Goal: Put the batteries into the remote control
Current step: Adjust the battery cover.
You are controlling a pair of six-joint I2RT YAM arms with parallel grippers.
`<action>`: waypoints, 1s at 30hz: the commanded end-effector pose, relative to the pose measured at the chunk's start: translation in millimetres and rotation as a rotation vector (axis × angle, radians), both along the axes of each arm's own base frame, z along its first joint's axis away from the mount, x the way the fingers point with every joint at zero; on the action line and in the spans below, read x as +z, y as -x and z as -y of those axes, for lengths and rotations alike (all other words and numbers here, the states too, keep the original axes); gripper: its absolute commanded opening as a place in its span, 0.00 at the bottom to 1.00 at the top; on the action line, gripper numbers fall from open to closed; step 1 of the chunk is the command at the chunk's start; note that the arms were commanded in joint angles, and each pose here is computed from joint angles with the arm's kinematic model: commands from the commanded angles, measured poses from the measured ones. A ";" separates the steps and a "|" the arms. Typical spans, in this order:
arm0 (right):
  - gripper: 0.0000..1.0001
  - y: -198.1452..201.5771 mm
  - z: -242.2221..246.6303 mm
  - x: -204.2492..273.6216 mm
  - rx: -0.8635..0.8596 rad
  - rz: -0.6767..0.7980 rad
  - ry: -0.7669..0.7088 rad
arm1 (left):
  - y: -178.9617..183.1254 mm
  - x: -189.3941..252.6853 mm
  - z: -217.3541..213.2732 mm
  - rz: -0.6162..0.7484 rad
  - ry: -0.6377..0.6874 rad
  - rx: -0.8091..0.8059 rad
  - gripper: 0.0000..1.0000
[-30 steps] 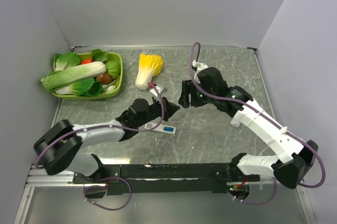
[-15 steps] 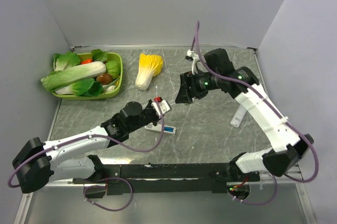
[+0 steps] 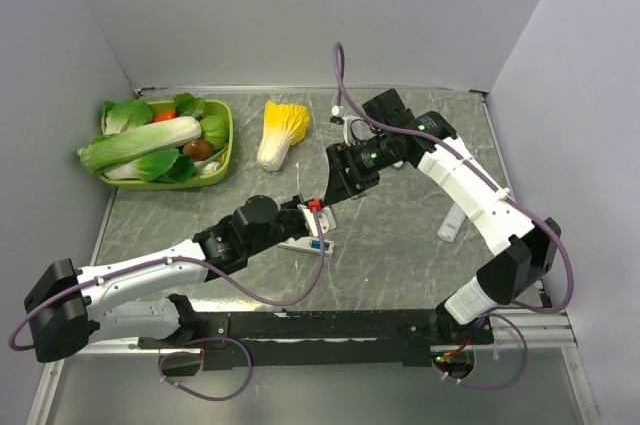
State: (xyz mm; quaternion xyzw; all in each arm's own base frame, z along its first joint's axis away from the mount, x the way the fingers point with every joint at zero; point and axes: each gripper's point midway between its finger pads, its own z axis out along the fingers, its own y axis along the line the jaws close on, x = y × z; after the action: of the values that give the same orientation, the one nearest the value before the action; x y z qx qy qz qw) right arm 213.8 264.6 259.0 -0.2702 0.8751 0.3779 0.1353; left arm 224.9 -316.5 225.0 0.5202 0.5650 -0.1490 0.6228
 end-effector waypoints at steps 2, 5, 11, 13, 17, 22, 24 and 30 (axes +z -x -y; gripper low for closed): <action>0.66 0.3 -3.8 2.4 0.048 -0.009 -0.020 | -0.4 30.9 3.4 0.102 0.013 -0.006 0.01; 0.61 2.1 -5.8 -1.3 0.071 -0.031 -0.025 | 0.6 31.4 4.2 0.109 0.010 -0.010 0.01; 0.56 2.3 -7.4 -4.0 0.085 -0.037 -0.023 | 1.0 32.8 4.7 0.119 0.009 -0.008 0.01; 0.56 2.9 -8.0 -5.9 0.088 -0.044 -0.022 | 1.2 35.4 5.4 0.122 0.014 -0.010 0.02; 0.56 4.9 -9.3 -8.5 0.101 -0.051 -0.017 | 2.8 36.9 6.9 0.123 0.017 -0.015 0.02; 0.51 4.8 -9.7 -11.1 0.104 -0.049 -0.012 | 4.8 39.2 8.4 0.119 0.024 -0.024 0.02; 0.44 5.2 -10.0 -11.1 0.106 -0.049 -0.012 | 5.7 39.9 9.2 0.118 0.027 -0.028 0.02; 0.16 9.0 -5.7 -16.3 0.115 -0.040 -0.002 | 7.0 31.3 10.5 0.084 0.015 -0.027 0.18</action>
State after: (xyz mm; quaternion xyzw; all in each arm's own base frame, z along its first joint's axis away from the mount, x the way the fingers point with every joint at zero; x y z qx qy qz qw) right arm 206.7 271.0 240.0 -0.2942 0.8682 0.3905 0.0846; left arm 218.7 -319.5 225.8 0.5501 0.5439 -0.1223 0.6217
